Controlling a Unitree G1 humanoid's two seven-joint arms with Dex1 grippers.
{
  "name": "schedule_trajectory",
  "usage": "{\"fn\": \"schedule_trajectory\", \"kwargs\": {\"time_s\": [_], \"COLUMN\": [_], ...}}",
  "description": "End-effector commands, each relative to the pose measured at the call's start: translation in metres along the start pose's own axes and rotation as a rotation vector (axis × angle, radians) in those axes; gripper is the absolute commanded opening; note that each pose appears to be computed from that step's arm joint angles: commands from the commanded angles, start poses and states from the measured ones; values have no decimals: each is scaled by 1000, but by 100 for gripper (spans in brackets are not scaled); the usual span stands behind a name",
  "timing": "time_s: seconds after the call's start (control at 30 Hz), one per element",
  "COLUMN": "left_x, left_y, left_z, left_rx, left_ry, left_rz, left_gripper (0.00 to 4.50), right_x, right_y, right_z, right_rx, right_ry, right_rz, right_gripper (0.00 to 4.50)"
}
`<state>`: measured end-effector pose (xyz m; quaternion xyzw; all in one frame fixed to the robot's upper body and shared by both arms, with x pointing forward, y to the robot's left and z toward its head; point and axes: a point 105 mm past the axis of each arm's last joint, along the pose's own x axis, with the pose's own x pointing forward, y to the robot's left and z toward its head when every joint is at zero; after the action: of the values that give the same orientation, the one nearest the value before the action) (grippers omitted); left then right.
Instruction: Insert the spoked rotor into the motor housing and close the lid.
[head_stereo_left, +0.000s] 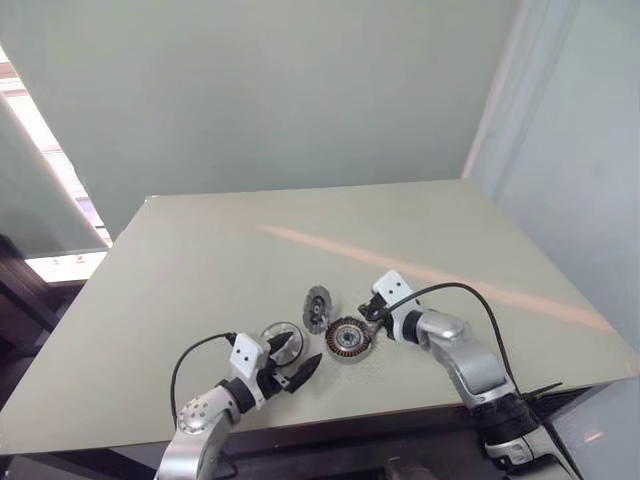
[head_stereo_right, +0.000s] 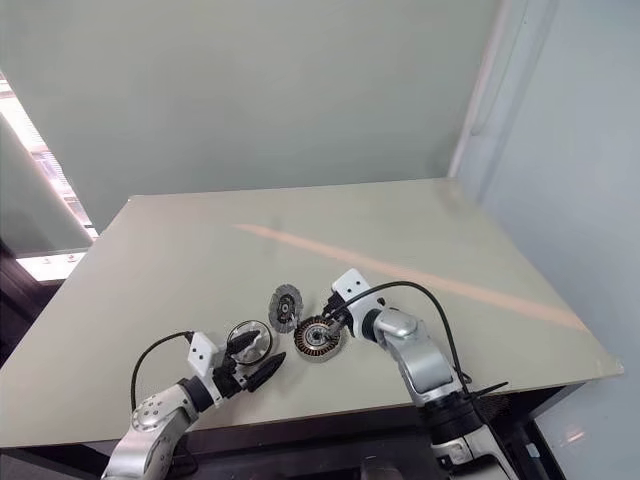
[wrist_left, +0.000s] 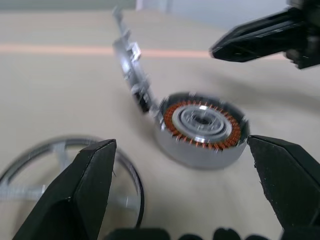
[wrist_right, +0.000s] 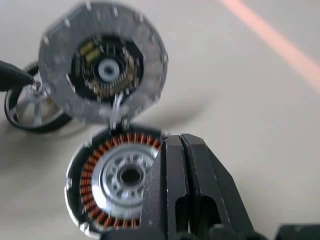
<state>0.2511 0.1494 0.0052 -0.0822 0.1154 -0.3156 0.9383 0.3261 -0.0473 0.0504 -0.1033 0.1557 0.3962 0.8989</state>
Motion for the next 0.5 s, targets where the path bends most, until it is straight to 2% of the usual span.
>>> {"fn": "schedule_trajectory", "kwargs": {"time_s": [0.03,0.2,0.37,0.5], "left_x": [-16,-41,-50,-45], "left_y": [-2,0,28,37], "left_z": [17,10,4,1], "left_rx": [-221,-433,-454,-449], "left_ry": [-82,-49,-71,-55], "left_rz": [56,113,270,302], "left_gripper": [450,450,450,450], "right_x": [-8,-12,-12,-12], "right_y": [0,1,5,8], "right_z": [11,5,3,3], "right_rx": [-31,-24,-20,-18], "right_ry": [-57,-48,-43,-44], "right_rz": [5,6,24,33], "right_gripper": [3,3,3,3]}}
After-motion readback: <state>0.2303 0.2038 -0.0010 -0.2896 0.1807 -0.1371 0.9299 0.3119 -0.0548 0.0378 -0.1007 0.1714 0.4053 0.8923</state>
